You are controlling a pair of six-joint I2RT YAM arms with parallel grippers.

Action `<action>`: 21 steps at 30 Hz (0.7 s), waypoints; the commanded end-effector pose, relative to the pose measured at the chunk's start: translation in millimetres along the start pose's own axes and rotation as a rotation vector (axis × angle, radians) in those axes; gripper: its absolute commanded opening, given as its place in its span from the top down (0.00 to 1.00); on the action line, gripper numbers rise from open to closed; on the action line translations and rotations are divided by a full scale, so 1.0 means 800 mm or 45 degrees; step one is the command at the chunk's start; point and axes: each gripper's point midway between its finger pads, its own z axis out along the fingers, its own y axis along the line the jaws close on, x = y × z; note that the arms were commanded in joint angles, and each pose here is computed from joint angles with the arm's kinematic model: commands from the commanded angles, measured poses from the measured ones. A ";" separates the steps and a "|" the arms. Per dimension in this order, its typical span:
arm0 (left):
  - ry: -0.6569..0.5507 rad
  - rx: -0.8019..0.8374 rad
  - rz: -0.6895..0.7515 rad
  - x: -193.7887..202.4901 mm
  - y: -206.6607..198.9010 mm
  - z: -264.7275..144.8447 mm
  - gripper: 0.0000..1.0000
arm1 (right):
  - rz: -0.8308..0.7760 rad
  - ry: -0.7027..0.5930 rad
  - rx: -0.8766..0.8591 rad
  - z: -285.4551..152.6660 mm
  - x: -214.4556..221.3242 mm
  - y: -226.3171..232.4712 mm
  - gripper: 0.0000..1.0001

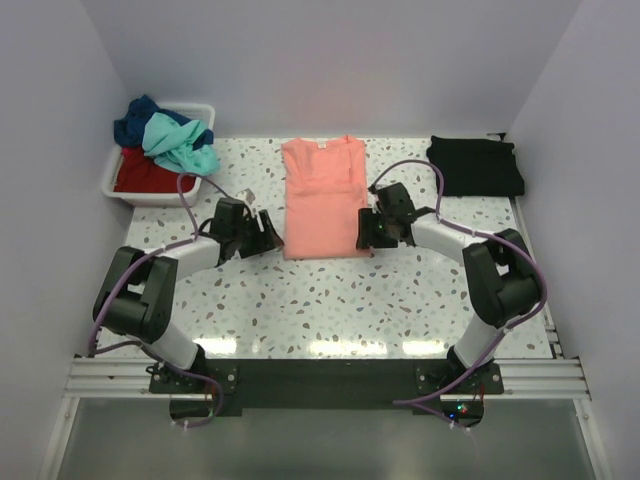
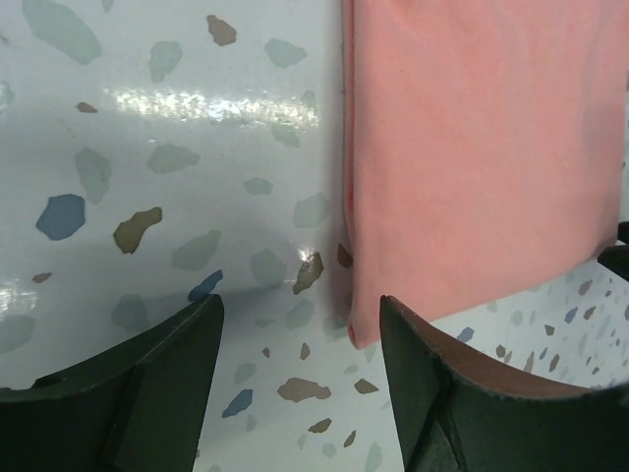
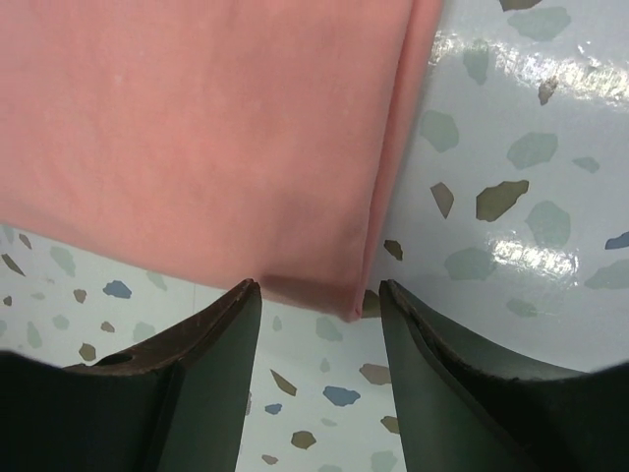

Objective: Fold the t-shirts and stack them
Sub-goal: Fold the tshirt

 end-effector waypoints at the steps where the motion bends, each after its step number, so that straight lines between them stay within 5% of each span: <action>1: -0.028 0.181 -0.013 -0.010 -0.031 0.002 0.30 | 0.027 -0.044 -0.047 0.007 -0.007 0.007 0.45; 13: 0.088 0.227 -0.028 0.010 -0.034 0.013 0.33 | 0.079 -0.012 -0.034 0.013 0.020 -0.002 0.51; 21: 0.155 0.260 -0.055 0.020 -0.038 0.023 0.44 | 0.086 -0.012 -0.016 0.019 0.024 -0.006 0.57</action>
